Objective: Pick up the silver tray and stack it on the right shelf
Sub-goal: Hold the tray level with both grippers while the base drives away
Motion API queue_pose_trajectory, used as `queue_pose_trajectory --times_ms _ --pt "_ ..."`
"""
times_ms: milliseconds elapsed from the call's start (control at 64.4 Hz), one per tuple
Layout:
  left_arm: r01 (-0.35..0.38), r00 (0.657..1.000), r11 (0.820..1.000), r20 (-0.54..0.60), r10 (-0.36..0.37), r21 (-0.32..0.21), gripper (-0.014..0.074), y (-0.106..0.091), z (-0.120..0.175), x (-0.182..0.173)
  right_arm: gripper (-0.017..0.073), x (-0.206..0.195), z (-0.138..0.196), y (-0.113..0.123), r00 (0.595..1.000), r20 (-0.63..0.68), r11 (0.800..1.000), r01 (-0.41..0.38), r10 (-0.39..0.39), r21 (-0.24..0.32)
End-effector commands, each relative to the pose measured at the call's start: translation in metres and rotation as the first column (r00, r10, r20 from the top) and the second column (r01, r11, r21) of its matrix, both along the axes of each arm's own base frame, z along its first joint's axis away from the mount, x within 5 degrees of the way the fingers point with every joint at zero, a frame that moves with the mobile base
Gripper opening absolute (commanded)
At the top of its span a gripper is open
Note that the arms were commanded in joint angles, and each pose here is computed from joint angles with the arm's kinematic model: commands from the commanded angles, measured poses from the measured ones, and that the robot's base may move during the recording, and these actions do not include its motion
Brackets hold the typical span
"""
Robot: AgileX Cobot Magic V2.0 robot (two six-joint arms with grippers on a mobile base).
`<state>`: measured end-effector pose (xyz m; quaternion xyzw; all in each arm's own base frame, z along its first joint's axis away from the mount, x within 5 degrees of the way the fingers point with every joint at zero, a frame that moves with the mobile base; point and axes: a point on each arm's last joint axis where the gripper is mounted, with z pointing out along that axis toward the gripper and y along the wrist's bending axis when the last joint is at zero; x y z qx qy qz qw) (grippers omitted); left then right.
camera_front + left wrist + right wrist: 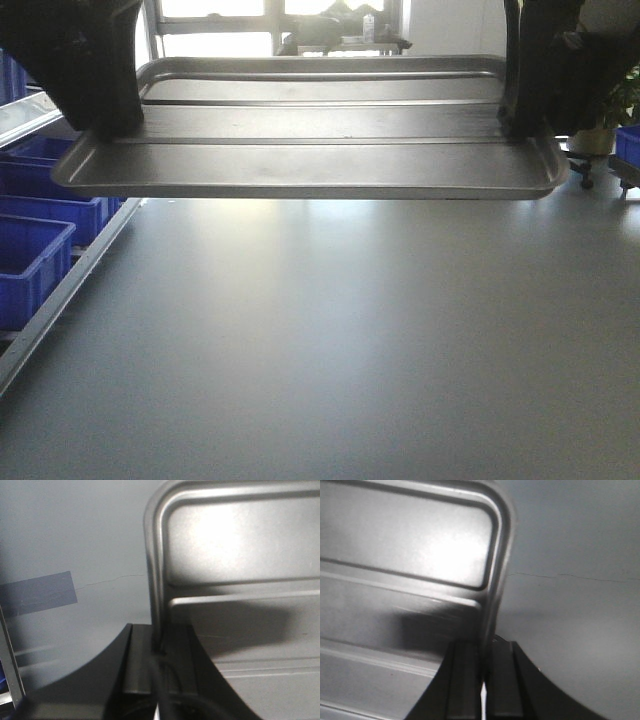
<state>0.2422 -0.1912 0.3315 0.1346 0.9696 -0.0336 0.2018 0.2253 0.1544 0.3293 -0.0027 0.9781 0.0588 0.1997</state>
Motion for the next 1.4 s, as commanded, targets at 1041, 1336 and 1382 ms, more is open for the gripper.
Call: queue_pose_trajectory --times_ms 1041,1336,1382 --pt "0.048 0.997 0.998 0.059 -0.045 -0.049 -0.0094 -0.0013 0.0192 -0.0076 0.0057 0.0000 0.0235 0.0015 0.990 0.134 0.996 -0.046 0.037 0.070" --pt "0.048 0.997 0.998 0.057 -0.046 -0.048 -0.0094 -0.0016 0.0187 -0.0073 0.0057 0.0000 0.0235 0.0015 0.990 0.134 0.996 -0.046 0.037 0.070" --pt "0.048 0.997 0.998 0.054 -0.046 -0.048 -0.0094 -0.0021 0.0180 -0.0070 0.0057 0.0002 0.0232 0.0017 0.990 0.134 0.996 -0.047 0.037 0.070"
